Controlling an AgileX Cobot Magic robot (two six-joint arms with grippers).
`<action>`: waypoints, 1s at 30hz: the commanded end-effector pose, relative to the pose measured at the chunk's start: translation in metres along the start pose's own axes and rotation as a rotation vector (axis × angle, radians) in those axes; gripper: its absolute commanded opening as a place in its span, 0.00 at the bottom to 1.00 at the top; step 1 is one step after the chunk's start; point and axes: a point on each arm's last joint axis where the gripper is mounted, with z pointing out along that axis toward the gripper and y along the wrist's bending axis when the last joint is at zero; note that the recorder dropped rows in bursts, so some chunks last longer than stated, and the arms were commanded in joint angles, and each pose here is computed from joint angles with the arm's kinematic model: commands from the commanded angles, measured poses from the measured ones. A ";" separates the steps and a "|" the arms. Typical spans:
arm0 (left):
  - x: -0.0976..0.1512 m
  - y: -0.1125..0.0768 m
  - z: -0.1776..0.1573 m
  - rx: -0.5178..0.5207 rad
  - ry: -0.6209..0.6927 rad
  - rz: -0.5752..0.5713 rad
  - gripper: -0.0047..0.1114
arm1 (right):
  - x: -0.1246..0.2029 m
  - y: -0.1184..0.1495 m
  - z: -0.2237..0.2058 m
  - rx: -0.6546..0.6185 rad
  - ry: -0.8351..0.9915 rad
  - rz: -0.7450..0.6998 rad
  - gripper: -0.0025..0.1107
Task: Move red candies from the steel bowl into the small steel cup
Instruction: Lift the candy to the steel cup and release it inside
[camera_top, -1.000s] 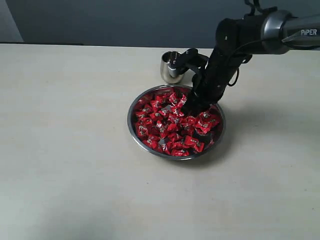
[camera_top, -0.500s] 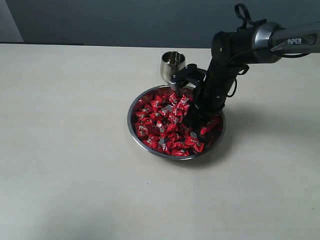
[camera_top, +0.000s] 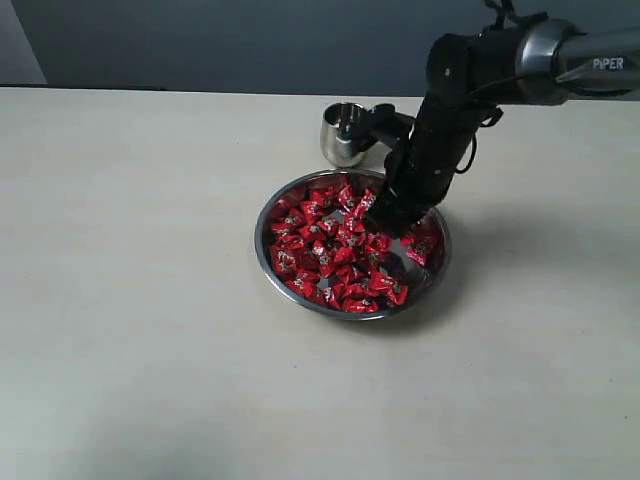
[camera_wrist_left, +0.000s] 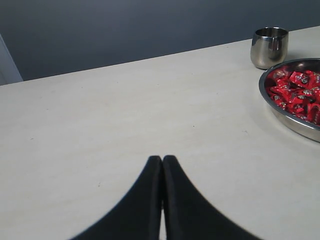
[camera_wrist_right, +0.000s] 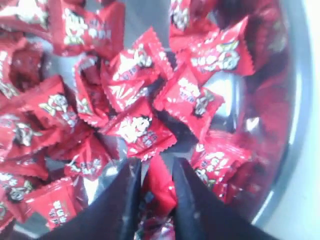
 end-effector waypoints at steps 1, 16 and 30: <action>-0.001 0.000 0.000 0.004 -0.015 -0.005 0.04 | -0.015 -0.001 -0.033 0.020 -0.091 0.002 0.02; -0.001 0.000 0.000 0.004 -0.015 -0.005 0.04 | -0.093 -0.039 -0.059 0.263 -0.552 0.018 0.02; -0.001 0.000 0.000 0.004 -0.015 -0.005 0.04 | -0.110 -0.072 -0.020 0.283 -0.555 0.040 0.02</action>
